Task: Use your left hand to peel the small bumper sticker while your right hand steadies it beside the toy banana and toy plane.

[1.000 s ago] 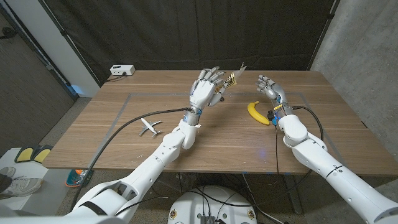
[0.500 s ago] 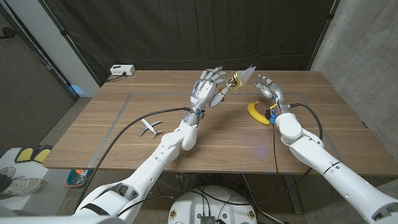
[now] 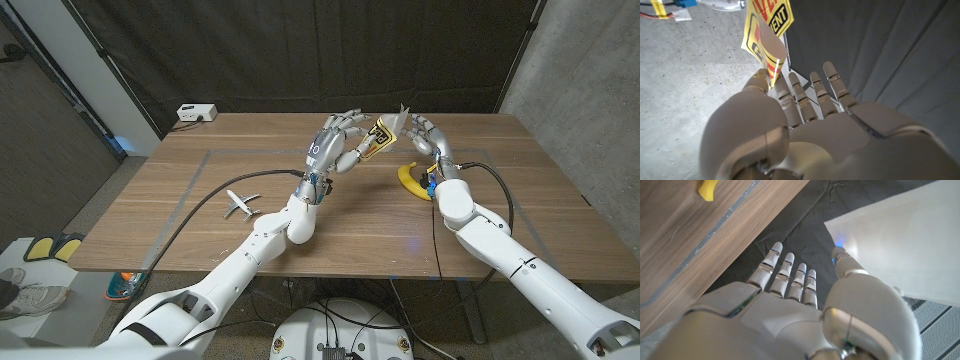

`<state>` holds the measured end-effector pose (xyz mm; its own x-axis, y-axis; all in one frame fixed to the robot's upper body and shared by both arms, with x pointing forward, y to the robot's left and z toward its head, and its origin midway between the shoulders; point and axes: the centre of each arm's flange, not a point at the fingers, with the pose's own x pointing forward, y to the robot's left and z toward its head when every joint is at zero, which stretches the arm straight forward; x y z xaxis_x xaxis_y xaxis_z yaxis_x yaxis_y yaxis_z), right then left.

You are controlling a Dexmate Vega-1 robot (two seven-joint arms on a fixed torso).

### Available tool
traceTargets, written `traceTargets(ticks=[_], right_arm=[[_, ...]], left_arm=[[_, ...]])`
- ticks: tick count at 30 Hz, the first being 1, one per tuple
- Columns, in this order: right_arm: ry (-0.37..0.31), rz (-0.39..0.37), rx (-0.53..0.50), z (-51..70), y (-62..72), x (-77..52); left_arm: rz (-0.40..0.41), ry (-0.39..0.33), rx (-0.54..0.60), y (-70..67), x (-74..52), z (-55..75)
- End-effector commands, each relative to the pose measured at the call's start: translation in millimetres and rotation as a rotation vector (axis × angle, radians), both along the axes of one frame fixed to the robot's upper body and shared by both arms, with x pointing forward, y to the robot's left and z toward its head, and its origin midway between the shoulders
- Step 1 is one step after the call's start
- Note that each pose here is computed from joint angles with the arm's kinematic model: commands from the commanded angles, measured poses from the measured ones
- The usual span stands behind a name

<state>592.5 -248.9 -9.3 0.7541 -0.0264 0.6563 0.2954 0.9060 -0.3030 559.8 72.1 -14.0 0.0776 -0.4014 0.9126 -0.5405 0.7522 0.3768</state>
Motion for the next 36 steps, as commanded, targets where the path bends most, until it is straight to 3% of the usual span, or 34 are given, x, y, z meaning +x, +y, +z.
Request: traceTargets(ticks=[1, 6, 11, 19, 30, 36], right_arm=[[-0.027, -0.028, 0.012, 1.1, 4.8, -3.4], [-0.053, -0.057, 0.026, 0.0, 7.0, -5.7], [-0.091, -0.100, 0.003, 3.4, 13.8, -8.5], [-0.128, -0.202, -0.034, 6.0, 24.5, -14.0], [-0.320, -0.380, -0.040, 5.0, 47.1, -27.2], [-0.384, -0.491, -0.104, 5.1, 59.4, -35.5]], left_arm=[[-0.197, 0.274, -0.009, 28.2, 6.3, 23.5], [-0.134, 0.191, -0.132, 33.5, 5.3, 15.6], [-0.137, 0.215, -0.136, 35.1, 9.1, 11.4], [-0.158, 0.262, -0.056, 41.2, 10.7, 16.7], [-0.186, 0.354, 0.104, 45.1, 14.1, 22.2], [-0.129, 0.295, 0.100, 47.3, 9.0, 23.8]])
